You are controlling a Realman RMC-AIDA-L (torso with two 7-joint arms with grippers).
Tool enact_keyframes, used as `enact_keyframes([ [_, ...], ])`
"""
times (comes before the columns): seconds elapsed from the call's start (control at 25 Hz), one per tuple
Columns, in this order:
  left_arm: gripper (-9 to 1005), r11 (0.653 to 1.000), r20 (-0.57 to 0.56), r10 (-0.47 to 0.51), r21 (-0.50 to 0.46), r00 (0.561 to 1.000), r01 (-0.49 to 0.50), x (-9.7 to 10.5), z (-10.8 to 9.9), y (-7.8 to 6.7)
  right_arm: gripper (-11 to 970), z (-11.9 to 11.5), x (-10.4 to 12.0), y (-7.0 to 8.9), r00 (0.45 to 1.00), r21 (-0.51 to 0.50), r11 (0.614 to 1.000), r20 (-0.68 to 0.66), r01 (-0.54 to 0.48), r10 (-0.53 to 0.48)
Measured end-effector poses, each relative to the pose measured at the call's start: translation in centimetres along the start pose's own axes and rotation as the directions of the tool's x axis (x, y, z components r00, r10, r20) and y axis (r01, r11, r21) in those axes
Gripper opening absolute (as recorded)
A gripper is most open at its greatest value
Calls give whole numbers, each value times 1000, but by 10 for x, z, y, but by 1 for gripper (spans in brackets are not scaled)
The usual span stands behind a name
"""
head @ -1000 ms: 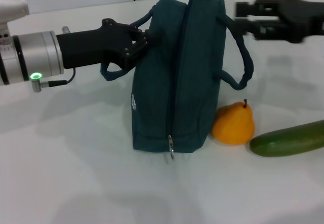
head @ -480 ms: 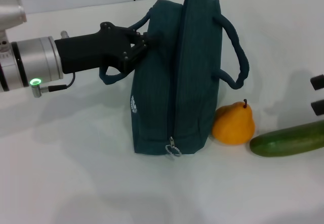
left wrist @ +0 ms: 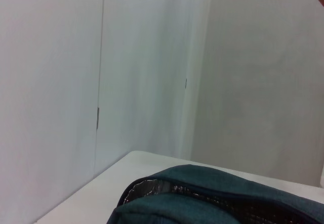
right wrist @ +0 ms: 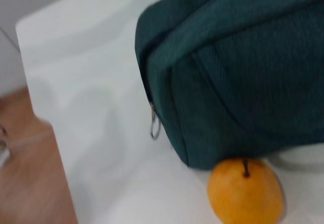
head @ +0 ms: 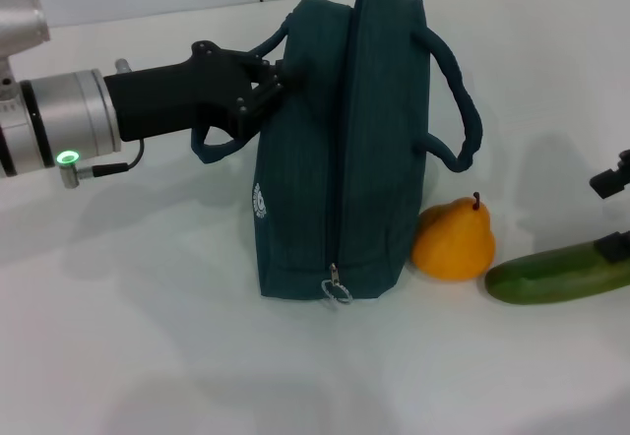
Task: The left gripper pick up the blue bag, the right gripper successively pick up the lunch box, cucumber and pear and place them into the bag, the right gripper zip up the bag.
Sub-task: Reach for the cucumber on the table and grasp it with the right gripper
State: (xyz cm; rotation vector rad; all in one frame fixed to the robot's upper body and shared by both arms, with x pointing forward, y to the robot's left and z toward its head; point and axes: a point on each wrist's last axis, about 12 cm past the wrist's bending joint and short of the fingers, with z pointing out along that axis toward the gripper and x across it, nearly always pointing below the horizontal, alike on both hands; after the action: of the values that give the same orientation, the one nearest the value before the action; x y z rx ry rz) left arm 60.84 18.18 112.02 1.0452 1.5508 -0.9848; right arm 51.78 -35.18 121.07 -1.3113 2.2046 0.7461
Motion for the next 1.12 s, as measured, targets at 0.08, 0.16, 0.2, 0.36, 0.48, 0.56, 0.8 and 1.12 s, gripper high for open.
enact_keyframes([
  [0.08, 101, 1000, 0, -1, -1, 1000, 1, 0, 0, 0, 871, 4, -7, -1, 999, 3, 1000, -46, 11, -11],
  [0.16, 101, 1000, 1, -2, -1, 1000, 2, 0, 0, 0, 873, 11, -11, -2, 995, 5, 1000, -96, 19, -18],
  [0.2, 102, 1000, 2, -2, -1, 1000, 2, 0, 0, 0, 873, 14, -13, -2, 992, 6, 1000, -123, 21, -20],
  [0.36, 103, 1000, 8, -4, 0, 1000, 4, 0, -1, -1, 875, 25, -21, -6, 977, 28, 999, -213, 35, -28],
  [0.48, 103, 1000, 9, -5, 0, 1000, 5, 0, -1, -1, 875, 35, -27, -9, 963, 56, 997, -268, 59, -42],
  [0.56, 104, 1000, 10, -6, 1, 1000, 6, 0, -1, -1, 875, 43, -30, -11, 951, 65, 995, -305, 75, -52],
  [0.8, 105, 1000, 15, -1, 1, 1000, 1, -1, -1, 0, 875, 61, -44, -10, 935, 44, 991, -340, 127, -105],
  [1.12, 107, 1000, 16, 1, -4, 1000, -1, -2, -1, 0, 874, 88, -49, -9, 880, 6, 987, -454, 160, -139],
])
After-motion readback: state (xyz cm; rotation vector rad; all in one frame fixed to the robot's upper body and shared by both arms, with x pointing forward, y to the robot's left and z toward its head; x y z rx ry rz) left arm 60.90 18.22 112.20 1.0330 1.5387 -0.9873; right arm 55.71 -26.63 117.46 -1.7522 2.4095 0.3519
